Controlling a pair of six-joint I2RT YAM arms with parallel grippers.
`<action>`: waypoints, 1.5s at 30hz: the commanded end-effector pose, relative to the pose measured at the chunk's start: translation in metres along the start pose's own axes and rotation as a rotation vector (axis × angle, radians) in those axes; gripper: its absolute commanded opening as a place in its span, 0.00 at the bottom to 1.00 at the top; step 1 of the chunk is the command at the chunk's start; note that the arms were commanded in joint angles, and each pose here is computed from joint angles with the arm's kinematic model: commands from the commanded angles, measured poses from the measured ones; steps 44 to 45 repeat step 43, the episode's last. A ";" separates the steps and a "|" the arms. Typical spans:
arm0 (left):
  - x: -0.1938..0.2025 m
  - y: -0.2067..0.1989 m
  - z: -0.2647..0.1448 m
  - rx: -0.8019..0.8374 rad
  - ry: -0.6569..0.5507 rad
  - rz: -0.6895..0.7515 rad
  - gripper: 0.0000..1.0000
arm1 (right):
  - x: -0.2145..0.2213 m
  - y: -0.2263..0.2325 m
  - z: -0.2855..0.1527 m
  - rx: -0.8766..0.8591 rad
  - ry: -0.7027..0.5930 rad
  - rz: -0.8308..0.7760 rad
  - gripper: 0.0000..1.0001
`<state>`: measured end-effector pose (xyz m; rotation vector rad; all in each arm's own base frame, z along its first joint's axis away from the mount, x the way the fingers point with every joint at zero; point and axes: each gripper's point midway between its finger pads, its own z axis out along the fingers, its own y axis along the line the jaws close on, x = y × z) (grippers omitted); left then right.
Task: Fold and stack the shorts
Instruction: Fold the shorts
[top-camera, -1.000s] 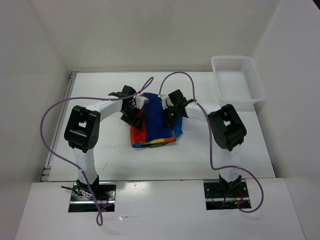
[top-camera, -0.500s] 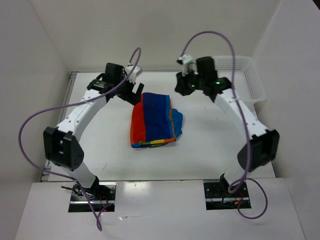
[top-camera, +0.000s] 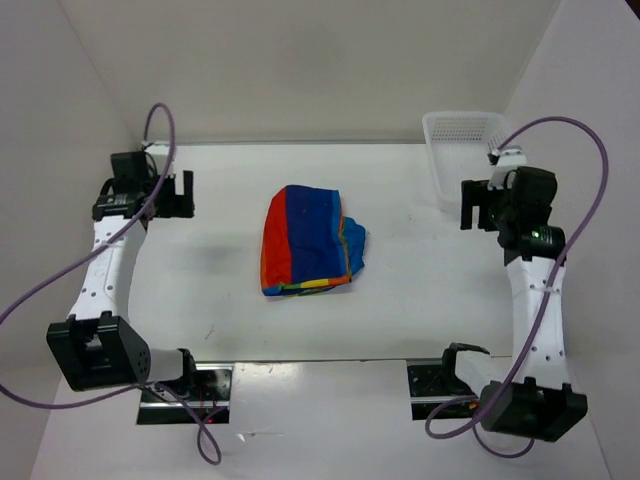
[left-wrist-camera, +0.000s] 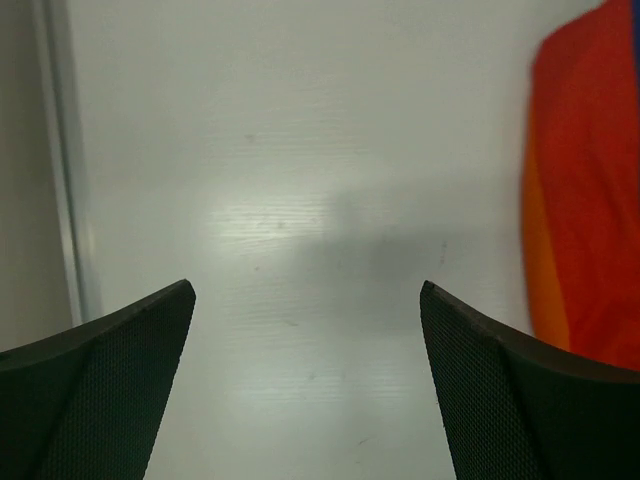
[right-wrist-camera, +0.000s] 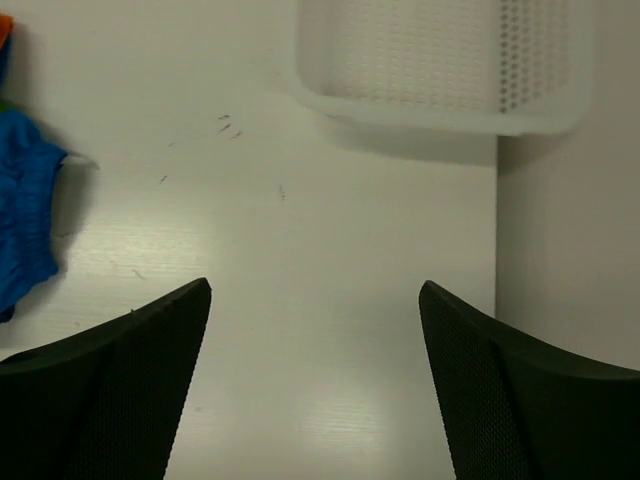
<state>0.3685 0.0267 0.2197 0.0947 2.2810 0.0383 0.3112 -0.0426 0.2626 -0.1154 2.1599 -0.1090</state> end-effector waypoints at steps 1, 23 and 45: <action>-0.005 0.022 -0.024 -0.010 -0.082 -0.103 1.00 | -0.001 -0.020 -0.033 0.099 -0.068 0.049 0.91; 0.084 0.063 -0.070 -0.049 -0.078 -0.285 1.00 | 0.017 -0.025 -0.086 0.190 -0.222 0.156 0.99; 0.106 0.090 -0.062 -0.061 -0.026 -0.377 1.00 | 0.023 -0.049 -0.089 0.366 -0.241 0.378 0.99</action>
